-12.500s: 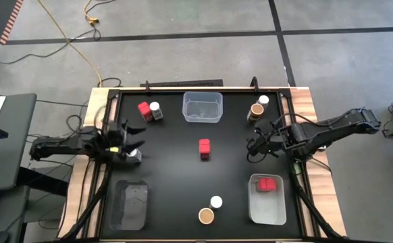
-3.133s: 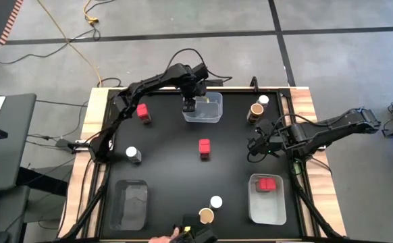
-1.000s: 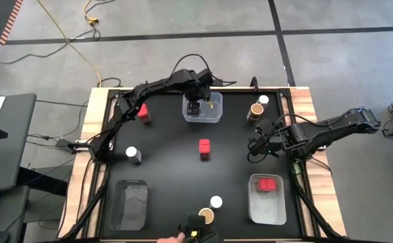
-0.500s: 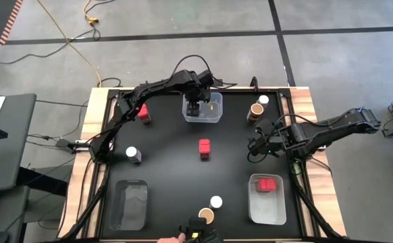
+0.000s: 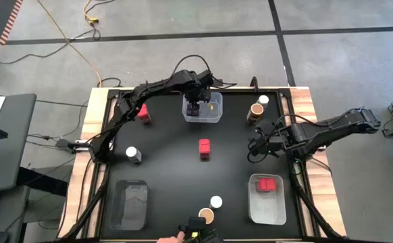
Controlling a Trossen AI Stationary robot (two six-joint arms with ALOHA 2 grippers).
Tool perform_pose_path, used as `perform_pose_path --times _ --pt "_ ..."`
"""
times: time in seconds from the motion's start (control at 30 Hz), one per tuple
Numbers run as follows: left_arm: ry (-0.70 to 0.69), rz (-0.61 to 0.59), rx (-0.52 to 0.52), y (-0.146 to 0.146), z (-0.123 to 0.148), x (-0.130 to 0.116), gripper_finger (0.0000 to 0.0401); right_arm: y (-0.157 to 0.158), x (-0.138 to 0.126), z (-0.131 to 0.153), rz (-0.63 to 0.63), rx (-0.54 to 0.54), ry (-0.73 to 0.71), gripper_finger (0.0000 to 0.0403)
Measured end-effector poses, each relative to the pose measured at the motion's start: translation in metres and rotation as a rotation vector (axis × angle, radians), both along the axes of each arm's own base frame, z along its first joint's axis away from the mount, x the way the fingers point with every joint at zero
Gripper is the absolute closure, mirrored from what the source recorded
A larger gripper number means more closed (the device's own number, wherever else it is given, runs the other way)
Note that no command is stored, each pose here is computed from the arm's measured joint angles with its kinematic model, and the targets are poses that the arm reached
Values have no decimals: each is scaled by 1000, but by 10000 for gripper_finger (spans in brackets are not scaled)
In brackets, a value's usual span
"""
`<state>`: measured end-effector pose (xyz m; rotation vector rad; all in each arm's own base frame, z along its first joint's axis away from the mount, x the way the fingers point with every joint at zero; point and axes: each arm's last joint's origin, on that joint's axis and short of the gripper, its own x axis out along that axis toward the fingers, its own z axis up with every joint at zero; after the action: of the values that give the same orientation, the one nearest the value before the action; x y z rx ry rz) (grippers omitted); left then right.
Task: Sort spices by type
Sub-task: Put the top left spice bottle into the transparent bin
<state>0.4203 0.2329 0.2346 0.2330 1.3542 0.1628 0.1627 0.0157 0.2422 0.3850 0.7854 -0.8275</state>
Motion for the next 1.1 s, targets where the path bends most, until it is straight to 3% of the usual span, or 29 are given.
perform_pose_path --times 0.23,1.1 --pt "-16 12 15 1 1 1 150 0 0 0 0 0 0 29" --pt "-3 -4 128 4 8 1 149 0 0 0 0 -1 4 29"
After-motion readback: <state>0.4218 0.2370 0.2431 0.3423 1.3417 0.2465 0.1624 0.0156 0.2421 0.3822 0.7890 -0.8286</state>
